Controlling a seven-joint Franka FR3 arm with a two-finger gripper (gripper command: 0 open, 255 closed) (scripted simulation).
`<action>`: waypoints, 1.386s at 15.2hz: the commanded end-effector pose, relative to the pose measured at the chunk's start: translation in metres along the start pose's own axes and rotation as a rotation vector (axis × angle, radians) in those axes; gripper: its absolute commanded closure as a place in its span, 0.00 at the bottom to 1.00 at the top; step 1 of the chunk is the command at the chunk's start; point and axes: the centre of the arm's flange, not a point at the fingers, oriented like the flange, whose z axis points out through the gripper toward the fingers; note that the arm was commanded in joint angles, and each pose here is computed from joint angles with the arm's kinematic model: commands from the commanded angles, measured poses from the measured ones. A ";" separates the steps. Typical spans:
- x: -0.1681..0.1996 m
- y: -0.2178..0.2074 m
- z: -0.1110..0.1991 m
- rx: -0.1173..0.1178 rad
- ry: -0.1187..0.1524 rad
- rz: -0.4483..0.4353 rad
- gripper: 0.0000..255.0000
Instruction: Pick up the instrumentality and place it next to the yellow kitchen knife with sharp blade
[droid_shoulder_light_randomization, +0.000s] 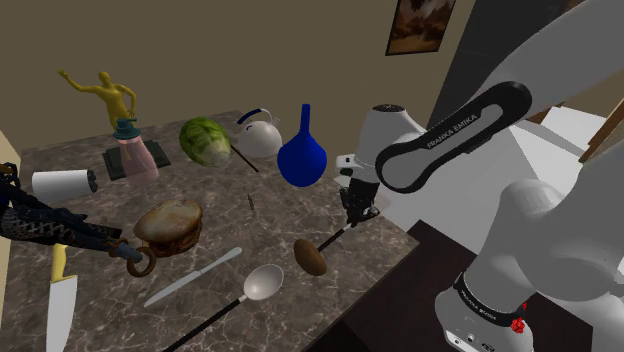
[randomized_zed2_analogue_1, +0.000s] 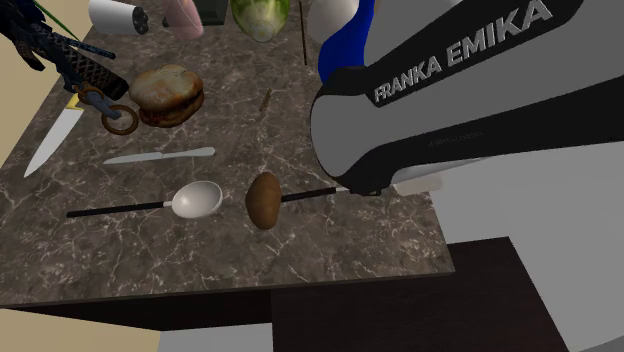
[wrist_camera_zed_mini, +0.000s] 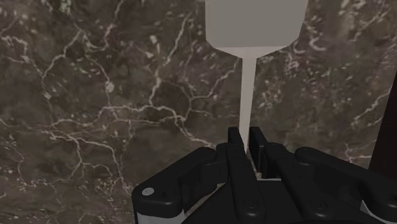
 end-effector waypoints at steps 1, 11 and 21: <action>0.000 0.000 -0.010 0.001 -0.001 0.000 1.00; 0.054 -0.004 -0.038 0.001 -0.001 0.000 1.00; 0.186 -0.012 -0.030 0.001 -0.001 0.000 1.00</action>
